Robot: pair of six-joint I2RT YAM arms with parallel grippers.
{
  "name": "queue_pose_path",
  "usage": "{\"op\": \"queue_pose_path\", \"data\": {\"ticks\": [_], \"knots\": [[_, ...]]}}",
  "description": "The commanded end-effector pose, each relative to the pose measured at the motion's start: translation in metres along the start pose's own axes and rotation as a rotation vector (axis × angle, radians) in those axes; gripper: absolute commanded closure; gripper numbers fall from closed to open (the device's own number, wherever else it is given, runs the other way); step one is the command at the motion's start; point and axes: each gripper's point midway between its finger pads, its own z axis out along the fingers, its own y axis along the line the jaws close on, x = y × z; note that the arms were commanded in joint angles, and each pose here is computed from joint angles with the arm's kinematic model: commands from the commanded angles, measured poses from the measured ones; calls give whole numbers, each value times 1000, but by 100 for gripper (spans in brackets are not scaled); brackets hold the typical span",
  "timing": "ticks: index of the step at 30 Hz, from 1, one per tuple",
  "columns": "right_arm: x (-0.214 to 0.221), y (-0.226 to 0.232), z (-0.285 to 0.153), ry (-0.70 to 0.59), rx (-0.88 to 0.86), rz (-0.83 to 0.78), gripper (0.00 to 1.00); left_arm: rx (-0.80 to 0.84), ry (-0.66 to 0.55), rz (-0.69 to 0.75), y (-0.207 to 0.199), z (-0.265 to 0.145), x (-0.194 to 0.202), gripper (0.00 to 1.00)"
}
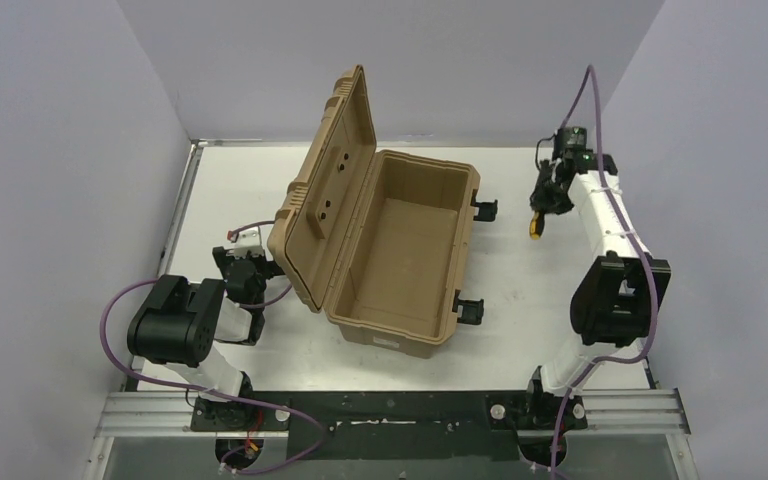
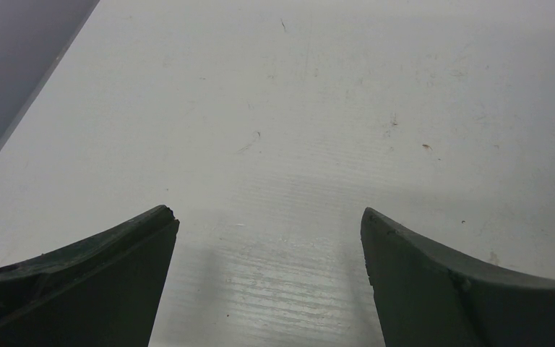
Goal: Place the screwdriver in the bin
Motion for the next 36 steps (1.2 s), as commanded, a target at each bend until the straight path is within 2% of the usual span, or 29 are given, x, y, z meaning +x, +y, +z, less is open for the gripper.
{"op": "queue_pose_path", "data": {"ticks": [1,4,7,9,12,17,24,30,36], "knots": [[-68,38,-111,-226,-114,11,100,1,-66,-20,-1,8,-21,3],[-95,84,-169,-345,-219,-7,100,-1,-67,-20,-1,8,-21,3],[-104,132,-211,-435,-322,-27,100,2,-66,-19,-2,8,-21,3],[-97,169,-226,-458,-398,-56,100,1,-66,-20,-2,8,-21,3],[-71,222,-228,-420,-479,-117,100,1,-64,-19,-2,8,-20,3],[-8,270,-173,-244,-473,-228,100,2,-64,-19,-2,7,-20,3],[87,292,-80,-27,-417,-354,100,4,-65,-20,-3,7,-21,3],[131,284,-18,71,-342,-384,100,4,-66,-23,-3,7,-21,3],[149,273,15,112,-273,-394,100,5,-66,-23,-3,7,-21,3]]}}
